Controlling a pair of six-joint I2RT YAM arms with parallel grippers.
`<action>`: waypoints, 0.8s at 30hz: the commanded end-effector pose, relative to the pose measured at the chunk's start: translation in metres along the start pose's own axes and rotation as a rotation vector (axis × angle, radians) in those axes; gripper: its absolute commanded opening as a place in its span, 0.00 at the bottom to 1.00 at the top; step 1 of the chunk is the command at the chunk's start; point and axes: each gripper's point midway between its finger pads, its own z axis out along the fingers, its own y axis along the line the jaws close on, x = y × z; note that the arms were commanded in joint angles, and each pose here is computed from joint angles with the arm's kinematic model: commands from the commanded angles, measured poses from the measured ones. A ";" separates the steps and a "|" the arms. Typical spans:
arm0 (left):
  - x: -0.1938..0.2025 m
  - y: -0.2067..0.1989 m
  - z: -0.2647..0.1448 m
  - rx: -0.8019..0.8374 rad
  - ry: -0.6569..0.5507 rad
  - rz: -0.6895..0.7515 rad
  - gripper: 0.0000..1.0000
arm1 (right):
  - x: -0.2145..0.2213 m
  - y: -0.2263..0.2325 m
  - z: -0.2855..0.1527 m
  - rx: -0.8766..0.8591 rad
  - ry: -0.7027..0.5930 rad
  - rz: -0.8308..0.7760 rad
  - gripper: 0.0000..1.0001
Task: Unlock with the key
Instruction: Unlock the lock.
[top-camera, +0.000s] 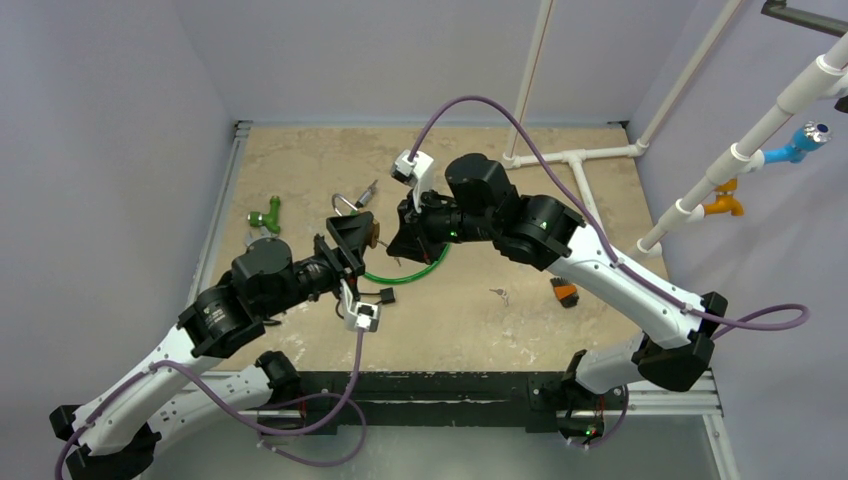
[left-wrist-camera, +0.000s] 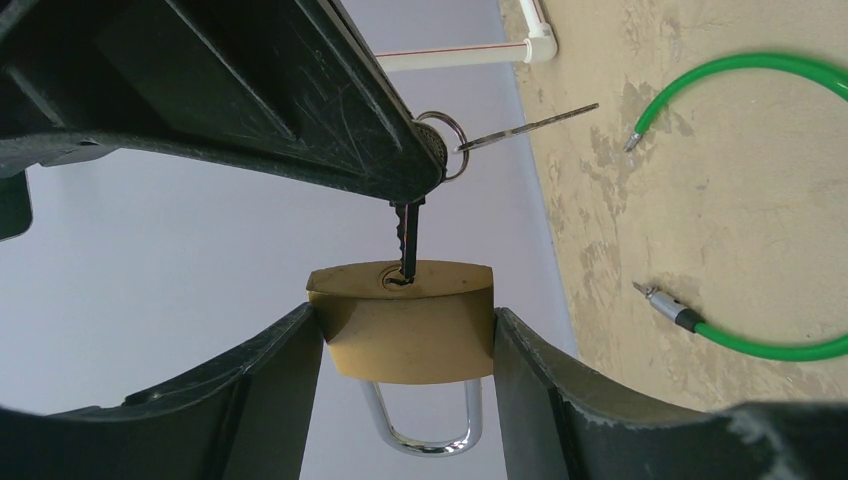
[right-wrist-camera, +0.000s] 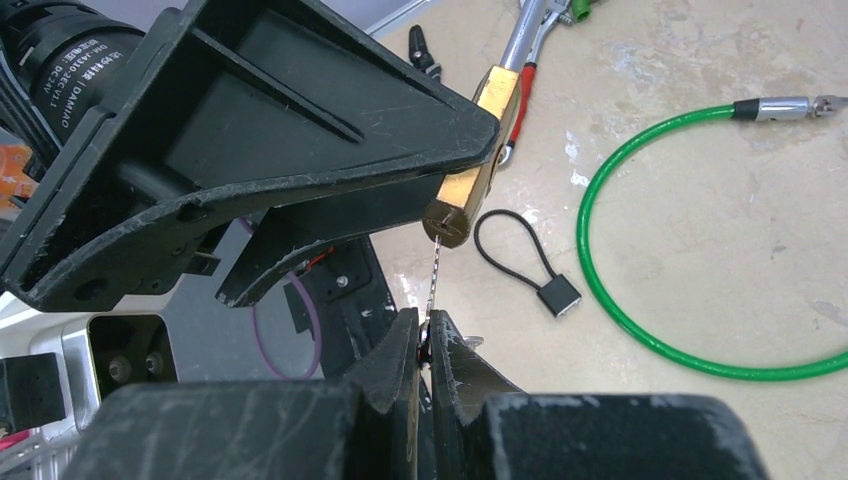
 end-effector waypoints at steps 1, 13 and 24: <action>-0.002 0.049 -0.015 -0.167 -0.001 0.057 0.00 | -0.028 0.006 -0.007 -0.002 -0.095 -0.037 0.00; -0.005 0.045 -0.015 -0.160 -0.011 0.097 0.00 | -0.027 0.004 0.000 0.002 -0.091 -0.031 0.00; -0.005 0.042 -0.017 -0.152 -0.010 0.105 0.00 | -0.032 0.003 0.006 -0.001 -0.107 -0.028 0.00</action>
